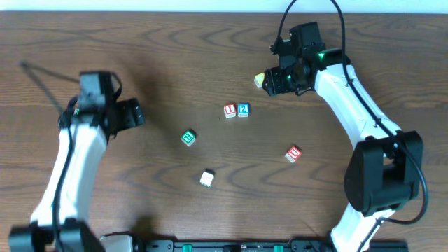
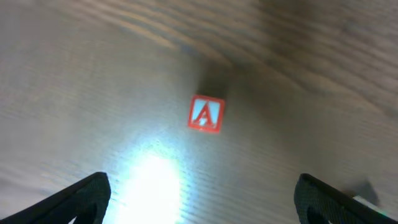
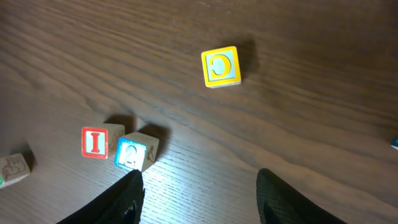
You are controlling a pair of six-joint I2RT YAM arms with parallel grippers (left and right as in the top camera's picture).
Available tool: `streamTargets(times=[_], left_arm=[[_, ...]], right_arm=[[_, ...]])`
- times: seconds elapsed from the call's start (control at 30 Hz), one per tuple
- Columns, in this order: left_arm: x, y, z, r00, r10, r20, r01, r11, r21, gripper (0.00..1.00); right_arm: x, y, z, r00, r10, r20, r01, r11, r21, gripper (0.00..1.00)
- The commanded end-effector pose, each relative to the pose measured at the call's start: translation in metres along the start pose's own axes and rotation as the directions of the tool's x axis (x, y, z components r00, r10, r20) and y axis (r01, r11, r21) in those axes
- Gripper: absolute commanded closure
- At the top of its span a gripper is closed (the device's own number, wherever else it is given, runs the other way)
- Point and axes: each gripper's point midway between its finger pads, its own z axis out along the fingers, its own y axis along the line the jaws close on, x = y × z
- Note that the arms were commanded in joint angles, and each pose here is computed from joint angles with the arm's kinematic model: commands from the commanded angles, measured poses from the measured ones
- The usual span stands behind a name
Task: Spell out Ai2
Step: 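Reach the left gripper forward to the red A block, then close the left gripper on the red A block and lift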
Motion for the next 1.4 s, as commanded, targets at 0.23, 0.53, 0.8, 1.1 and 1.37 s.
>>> streamTargets(times=[0.23,0.53,0.8,1.1,1.37], left_arm=[[0.010,0.003,0.043,0.981,0.120,-0.155,-0.132,0.988,-0.074,0.04],[0.021,-0.003,0.081,0.965,0.134,-0.223,-0.148,0.988,-0.049,0.04],[0.016,-0.008,0.099,0.970,0.134,-0.203,-0.143,0.989,-0.031,0.04],[0.013,-0.009,0.107,0.973,0.133,-0.191,-0.141,0.990,-0.030,0.16],[0.013,-0.005,0.108,0.974,0.121,-0.192,-0.130,0.991,-0.035,0.34]], right_arm=[[-0.019,0.016,-0.008,0.997,-0.029,0.075,0.036,0.996,-0.087,0.41],[-0.021,0.016,-0.008,0.996,-0.032,0.084,0.039,0.995,-0.087,0.40],[-0.019,0.015,-0.008,0.997,-0.030,0.077,0.037,0.996,-0.086,0.39],[-0.017,0.015,-0.008,0.997,-0.032,0.070,0.038,0.996,-0.086,0.40],[-0.017,0.015,-0.008,0.997,-0.032,0.069,0.038,0.996,-0.086,0.41]])
